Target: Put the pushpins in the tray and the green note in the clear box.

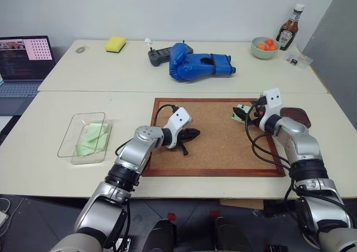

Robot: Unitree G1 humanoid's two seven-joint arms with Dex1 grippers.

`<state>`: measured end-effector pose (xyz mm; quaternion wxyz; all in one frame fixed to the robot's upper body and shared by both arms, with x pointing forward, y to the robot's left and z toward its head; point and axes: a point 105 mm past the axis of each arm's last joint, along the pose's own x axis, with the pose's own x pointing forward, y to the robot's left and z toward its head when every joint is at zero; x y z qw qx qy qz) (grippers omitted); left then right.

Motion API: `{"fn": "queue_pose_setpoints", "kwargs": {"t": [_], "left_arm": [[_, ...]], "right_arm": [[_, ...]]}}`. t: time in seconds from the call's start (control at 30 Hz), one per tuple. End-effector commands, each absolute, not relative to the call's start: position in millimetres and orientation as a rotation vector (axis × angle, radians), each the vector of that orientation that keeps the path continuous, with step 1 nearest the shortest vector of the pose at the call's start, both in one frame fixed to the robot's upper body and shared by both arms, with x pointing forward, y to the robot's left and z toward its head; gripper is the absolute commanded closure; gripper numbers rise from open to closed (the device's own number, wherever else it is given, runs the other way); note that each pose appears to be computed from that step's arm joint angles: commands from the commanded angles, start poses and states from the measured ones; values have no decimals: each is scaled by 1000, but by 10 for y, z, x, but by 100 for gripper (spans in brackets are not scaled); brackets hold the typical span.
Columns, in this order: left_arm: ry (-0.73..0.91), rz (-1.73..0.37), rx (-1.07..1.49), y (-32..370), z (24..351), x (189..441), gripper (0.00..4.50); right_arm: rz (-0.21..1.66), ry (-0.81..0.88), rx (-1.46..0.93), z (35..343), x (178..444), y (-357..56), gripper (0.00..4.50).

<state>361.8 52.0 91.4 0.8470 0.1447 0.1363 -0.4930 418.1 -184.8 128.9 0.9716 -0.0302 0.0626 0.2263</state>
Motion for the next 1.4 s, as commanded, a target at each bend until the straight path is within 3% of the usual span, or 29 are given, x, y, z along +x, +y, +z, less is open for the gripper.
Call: {"fn": "queue_pose_setpoints", "kwargs": {"t": [0.03, 0.37, 0.47, 0.83, 1.1, 1.4], "left_arm": [[356, -1034, 299, 474, 743, 3580, 449], [349, -1022, 301, 545, 747, 3557, 449], [348, -1016, 299, 557, 755, 3556, 450], [355, -1012, 292, 561, 745, 3525, 450], [352, -1018, 295, 531, 761, 3525, 450], [391, -1003, 293, 520, 700, 3516, 450]], "right_arm": [[447, 74, -74, 1425, 4266, -1875, 0], [435, 85, -72, 1372, 4405, -1833, 0], [428, 92, -71, 1343, 4439, -1843, 44], [456, 86, -117, 1296, 4450, -1790, 289], [440, 82, -104, 1292, 4461, -1807, 435], [443, 40, -72, 1415, 4445, -1847, 448]]}}
